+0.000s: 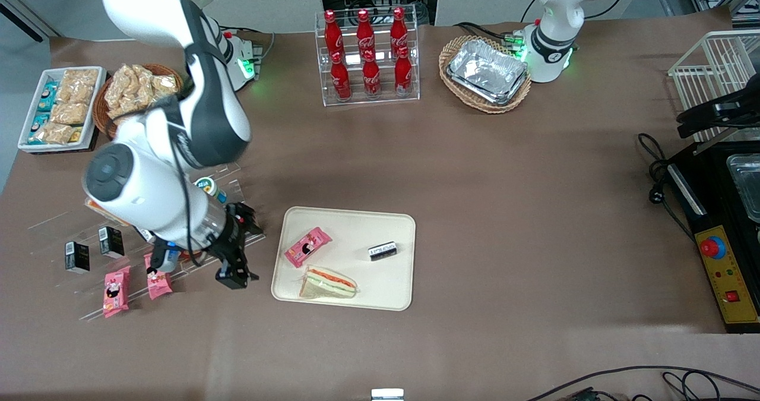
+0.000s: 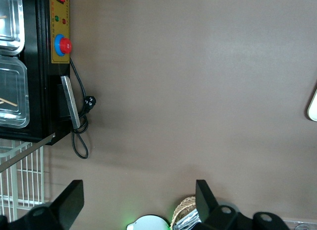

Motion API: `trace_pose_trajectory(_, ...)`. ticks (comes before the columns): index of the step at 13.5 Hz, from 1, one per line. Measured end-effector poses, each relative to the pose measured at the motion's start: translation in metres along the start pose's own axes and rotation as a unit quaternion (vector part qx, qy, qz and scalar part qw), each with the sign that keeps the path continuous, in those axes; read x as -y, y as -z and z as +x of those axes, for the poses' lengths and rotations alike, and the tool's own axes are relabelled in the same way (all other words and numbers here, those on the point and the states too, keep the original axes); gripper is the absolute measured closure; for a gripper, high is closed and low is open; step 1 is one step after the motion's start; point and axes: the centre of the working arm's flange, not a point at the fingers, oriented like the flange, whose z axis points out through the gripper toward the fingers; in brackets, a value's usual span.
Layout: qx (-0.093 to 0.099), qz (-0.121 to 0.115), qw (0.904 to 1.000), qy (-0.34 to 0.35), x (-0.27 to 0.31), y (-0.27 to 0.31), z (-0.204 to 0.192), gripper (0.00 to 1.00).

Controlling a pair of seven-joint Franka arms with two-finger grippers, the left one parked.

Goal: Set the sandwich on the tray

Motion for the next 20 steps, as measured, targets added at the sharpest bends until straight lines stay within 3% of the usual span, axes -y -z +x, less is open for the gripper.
trace_pose_trajectory(1, -0.011, -0.01, 0.9982, 0.059, -0.006, 0.016, 0.004, 0.0)
trace_pose_trajectory(3, -0.049, -0.029, 0.983, 0.175, -0.019, 0.049, 0.013, 0.0)
trace_pose_trajectory(6, -0.076, -0.041, 0.947, 0.309, -0.033, 0.093, 0.024, 0.0)
trace_pose_trajectory(10, -0.107, -0.072, 0.8959, 0.425, -0.048, 0.126, 0.048, 0.0)
trace_pose_trajectory(14, -0.089, -0.074, 0.8641, 0.49, -0.066, 0.155, 0.1, 0.0)
trace_pose_trajectory(17, -0.067, -0.067, 0.8519, 0.515, -0.083, 0.171, 0.138, 0.0)
trace_pose_trajectory(20, -0.073, -0.078, 0.8332, 0.543, -0.089, 0.174, 0.156, 0.0)
